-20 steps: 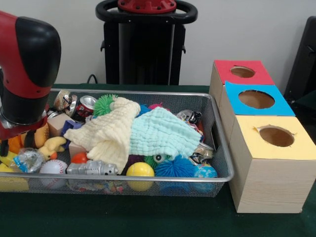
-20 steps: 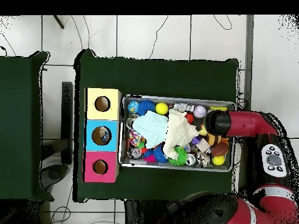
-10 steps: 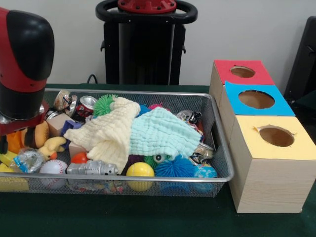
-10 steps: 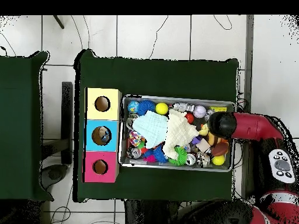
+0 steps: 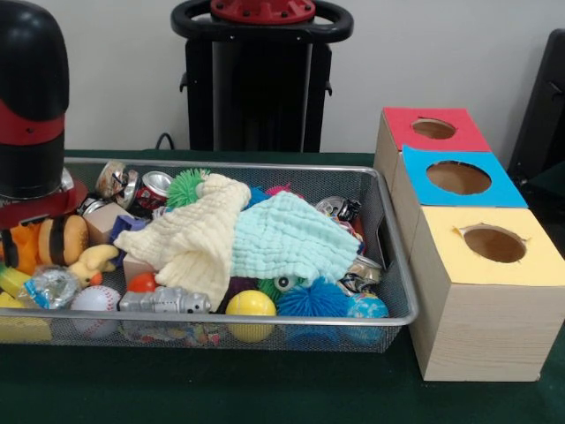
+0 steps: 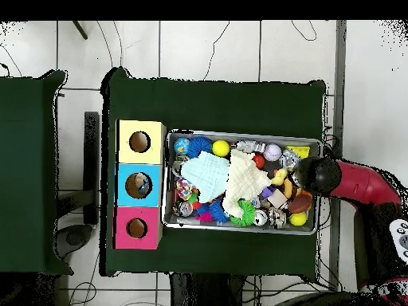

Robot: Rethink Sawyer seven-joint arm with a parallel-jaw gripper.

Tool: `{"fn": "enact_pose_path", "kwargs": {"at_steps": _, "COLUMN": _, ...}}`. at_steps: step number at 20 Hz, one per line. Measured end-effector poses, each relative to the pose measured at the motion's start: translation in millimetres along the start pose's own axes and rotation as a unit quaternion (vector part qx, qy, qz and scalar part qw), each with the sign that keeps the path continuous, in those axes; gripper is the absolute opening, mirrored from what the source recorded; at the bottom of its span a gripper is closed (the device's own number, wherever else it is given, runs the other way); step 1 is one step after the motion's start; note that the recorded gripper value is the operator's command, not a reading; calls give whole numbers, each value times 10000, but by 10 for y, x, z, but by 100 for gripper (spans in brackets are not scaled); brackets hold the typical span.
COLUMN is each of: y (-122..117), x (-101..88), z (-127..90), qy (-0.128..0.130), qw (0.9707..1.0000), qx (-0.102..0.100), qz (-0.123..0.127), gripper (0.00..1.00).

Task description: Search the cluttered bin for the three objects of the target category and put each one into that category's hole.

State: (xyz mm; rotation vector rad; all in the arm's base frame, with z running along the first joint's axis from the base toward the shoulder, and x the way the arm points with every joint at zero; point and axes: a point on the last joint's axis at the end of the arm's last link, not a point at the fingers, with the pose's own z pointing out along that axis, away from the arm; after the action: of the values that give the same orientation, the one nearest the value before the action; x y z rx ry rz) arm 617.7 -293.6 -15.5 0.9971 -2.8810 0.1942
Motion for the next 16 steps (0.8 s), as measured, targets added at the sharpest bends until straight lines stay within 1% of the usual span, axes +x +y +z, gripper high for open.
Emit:
{"fn": "enact_pose_path", "kwargs": {"at_steps": 2, "y": -9, "x": 10, "z": 4, "qy": -127, "qw": 9998, "qx": -96, "qz": 115, "gripper": 100}}
{"fn": "enact_pose_path", "kwargs": {"at_steps": 5, "y": -3, "x": -12, "z": 7, "qy": -225, "qw": 9995, "qx": -155, "qz": 156, "gripper": 100}}
{"fn": "enact_pose_path", "kwargs": {"at_steps": 9, "y": 21, "x": -70, "z": 7, "qy": -305, "qw": 9992, "qx": -194, "qz": 144, "gripper": 100}}
{"fn": "enact_pose_path", "kwargs": {"at_steps": 10, "y": 36, "x": -134, "z": -2, "qy": -368, "qw": 9990, "qx": -200, "qz": 121, "gripper": 100}}
{"fn": "enact_pose_path", "kwargs": {"at_steps": 13, "y": 48, "x": -239, "z": -26, "qy": -476, "qw": 9987, "qx": -189, "qz": 88, "gripper": 100}}
{"fn": "enact_pose_path", "kwargs": {"at_steps": 16, "y": 51, "x": -286, "z": -40, "qy": -522, "qw": 9985, "qx": -178, "qz": 66, "gripper": 100}}
